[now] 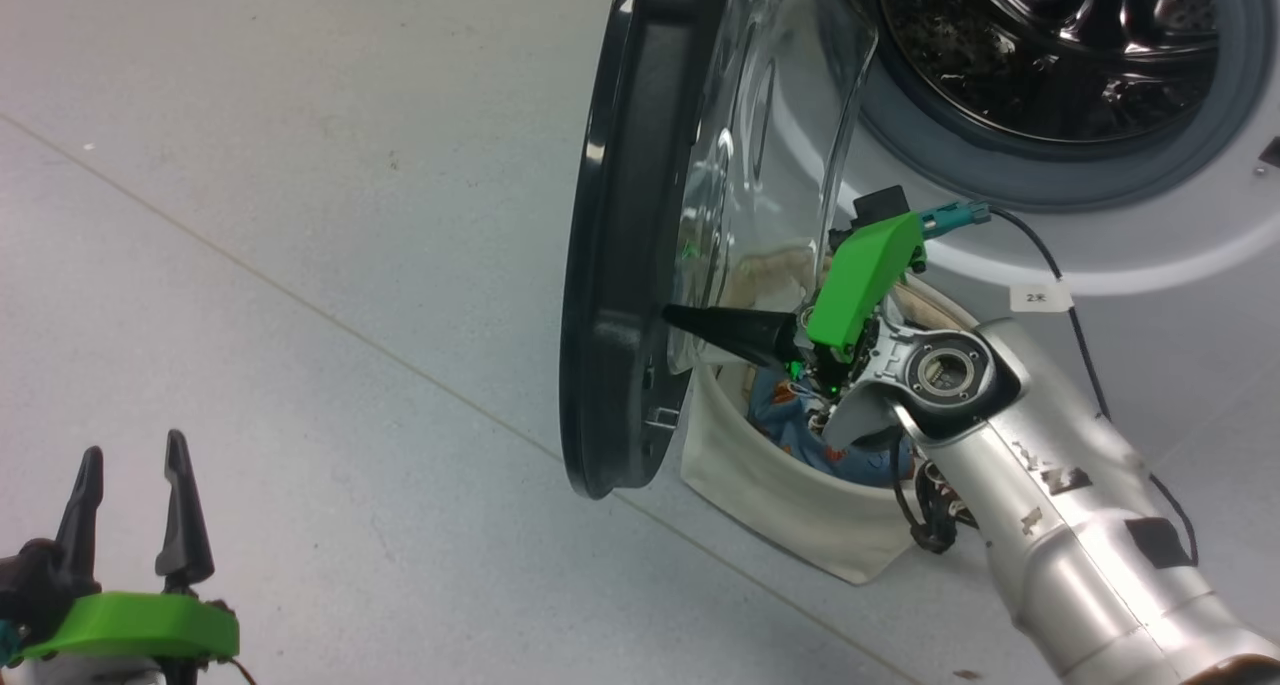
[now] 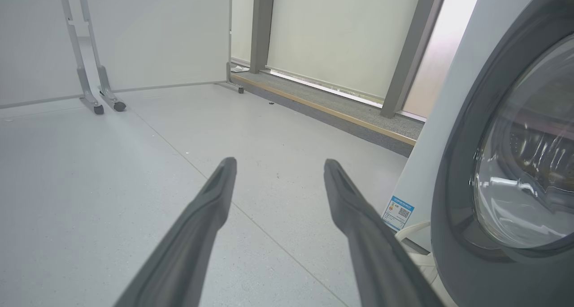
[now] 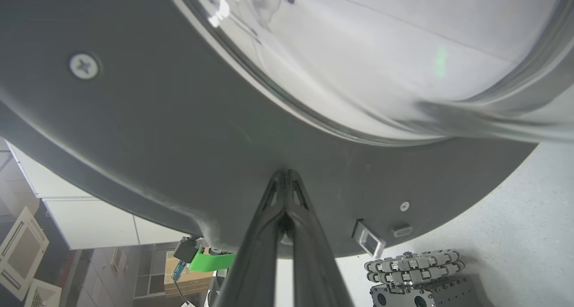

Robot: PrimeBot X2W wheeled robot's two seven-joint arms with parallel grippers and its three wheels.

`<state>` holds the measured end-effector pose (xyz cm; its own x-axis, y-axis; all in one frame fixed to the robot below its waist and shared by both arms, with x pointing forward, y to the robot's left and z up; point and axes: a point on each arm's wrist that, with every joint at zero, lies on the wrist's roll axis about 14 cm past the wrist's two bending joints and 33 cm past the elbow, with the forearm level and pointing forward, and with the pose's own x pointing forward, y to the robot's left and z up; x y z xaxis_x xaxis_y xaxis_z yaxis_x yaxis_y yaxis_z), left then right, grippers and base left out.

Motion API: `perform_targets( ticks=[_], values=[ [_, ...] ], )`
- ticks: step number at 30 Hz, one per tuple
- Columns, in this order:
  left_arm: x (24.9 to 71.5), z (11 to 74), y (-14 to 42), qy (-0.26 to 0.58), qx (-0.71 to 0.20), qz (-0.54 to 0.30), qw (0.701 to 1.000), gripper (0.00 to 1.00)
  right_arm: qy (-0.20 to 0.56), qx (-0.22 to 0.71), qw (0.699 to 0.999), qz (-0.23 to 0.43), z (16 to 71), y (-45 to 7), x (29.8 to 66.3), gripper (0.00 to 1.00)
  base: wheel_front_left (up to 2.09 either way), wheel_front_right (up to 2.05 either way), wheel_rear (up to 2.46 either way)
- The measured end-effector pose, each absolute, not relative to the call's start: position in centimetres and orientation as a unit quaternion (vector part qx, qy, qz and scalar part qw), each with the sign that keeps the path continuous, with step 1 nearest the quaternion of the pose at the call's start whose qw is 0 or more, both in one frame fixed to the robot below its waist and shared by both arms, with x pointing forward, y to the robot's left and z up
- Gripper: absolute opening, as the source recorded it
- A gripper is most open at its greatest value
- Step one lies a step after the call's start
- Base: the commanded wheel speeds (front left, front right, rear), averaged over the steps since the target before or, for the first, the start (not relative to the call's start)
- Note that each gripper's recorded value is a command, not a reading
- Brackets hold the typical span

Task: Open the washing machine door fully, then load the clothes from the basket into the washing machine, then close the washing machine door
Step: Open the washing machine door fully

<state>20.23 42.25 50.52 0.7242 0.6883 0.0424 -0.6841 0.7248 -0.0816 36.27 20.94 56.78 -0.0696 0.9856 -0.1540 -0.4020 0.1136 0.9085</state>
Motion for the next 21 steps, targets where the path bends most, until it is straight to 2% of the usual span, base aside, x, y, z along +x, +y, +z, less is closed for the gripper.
perform_targets(
  ticks=[1, 2, 4, 5, 6, 11, 15, 16, 21],
  values=[
    [20.3, 50.5, 42.2, -0.035, -0.031, 0.369, 0.928, 1.00, 0.440, 0.326, 0.604, 0.579, 56.9, 20.8, 36.4, 0.00, 0.00, 0.00, 0.00],
    [20.3, 50.5, 42.1, -0.035, -0.032, 0.367, 0.929, 1.00, 0.433, 0.326, 0.610, 0.578, 57.1, 20.7, 36.6, 0.15, 0.00, 0.00, 0.00],
    [20.5, 50.3, 42.0, -0.033, -0.035, 0.363, 0.930, 1.00, 0.411, 0.320, 0.633, 0.573, 57.4, 20.0, 37.4, 0.89, 0.00, 0.00, 0.00],
    [20.6, 50.1, 41.8, -0.032, -0.036, 0.361, 0.931, 1.00, 0.400, 0.318, 0.646, 0.567, 57.4, 19.4, 37.9, 0.89, 0.00, 0.00, 0.00],
    [20.7, 50.0, 41.7, -0.030, -0.037, 0.357, 0.933, 1.00, 0.387, 0.317, 0.661, 0.559, 57.2, 18.8, 38.4, 1.00, 0.00, 0.00, 0.00],
    [21.8, 50.1, 41.2, -0.030, -0.035, 0.340, 0.939, 1.00, 0.306, 0.305, 0.740, 0.515, 56.1, 15.2, 40.6, 1.00, 0.00, 0.00, 0.00],
    [22.9, 50.1, 40.6, -0.031, -0.035, 0.326, 0.944, 1.00, 0.159, 0.250, 0.831, 0.471, 57.8, 11.0, 43.7, 1.00, 0.00, 0.00, 0.00],
    [23.2, 50.3, 40.4, -0.034, -0.037, 0.321, 0.946, 1.00, 0.091, 0.217, 0.863, 0.447, 58.5, 8.8, 44.8, 1.00, 0.00, 0.00, 0.00],
    [23.7, 50.6, 40.1, -0.041, -0.039, 0.312, 0.948, 1.00, 0.017, 0.143, 0.901, 0.410, 56.4, 5.2, 44.0, 1.00, 0.00, 0.00, 0.00]
  ],
)
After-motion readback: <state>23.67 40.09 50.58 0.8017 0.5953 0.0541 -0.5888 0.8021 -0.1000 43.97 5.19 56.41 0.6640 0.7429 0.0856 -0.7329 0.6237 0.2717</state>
